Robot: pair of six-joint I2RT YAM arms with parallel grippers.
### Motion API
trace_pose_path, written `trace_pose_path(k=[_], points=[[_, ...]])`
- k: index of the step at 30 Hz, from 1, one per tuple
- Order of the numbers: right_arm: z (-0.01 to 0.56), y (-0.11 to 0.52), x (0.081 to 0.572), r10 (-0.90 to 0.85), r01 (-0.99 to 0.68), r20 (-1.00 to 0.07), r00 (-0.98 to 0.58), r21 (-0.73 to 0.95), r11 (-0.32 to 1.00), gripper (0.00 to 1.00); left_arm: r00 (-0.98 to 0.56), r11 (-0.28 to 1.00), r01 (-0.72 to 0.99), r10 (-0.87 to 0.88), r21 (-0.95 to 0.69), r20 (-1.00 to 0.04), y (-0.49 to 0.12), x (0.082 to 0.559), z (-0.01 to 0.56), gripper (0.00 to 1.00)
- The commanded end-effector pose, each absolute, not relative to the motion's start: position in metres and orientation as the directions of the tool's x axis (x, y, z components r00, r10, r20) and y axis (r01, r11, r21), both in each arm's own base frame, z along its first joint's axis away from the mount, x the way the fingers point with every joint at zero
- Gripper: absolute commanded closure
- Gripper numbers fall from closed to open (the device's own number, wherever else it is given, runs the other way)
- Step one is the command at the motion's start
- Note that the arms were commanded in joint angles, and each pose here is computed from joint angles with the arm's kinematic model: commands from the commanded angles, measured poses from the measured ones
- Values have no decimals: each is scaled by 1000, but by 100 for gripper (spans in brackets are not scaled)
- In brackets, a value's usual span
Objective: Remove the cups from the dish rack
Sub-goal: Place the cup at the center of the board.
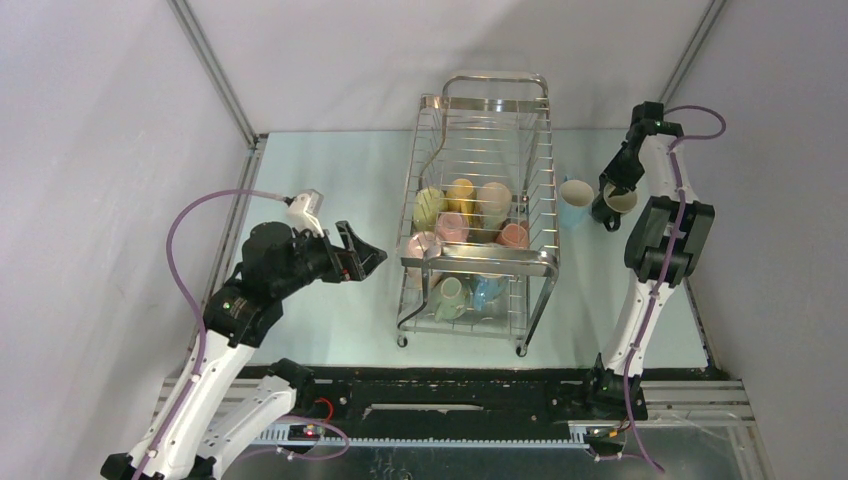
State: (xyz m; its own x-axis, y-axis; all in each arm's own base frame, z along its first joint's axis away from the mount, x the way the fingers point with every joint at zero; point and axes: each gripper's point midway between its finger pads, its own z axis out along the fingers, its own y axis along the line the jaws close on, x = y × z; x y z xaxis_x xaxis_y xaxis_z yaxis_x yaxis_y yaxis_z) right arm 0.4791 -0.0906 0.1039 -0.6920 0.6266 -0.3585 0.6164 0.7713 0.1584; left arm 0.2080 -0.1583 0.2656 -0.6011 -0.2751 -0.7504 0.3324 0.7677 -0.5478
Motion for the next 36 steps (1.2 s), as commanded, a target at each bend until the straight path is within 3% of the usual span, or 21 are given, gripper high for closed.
trace_pose_path(k=[1,19,29,36], points=[[141,-90,491,600,585,-442,-667,188,789,61,-591,762,358,-263,-540,-763,-159,208,263,0],[191,-82,483,571,547,-528,-628,222,807,38,-597,735,377,-273,-564,-755,-172,222,265,0],[241,-73,463,575,514,-590,-567,292,806,33,-627,722,372,-268,-583,-732,-183,232,251,0],[282,-40,436,595,407,-619,-512,436,803,31,-633,747,392,-205,-537,-747,-193,241,239,0]])
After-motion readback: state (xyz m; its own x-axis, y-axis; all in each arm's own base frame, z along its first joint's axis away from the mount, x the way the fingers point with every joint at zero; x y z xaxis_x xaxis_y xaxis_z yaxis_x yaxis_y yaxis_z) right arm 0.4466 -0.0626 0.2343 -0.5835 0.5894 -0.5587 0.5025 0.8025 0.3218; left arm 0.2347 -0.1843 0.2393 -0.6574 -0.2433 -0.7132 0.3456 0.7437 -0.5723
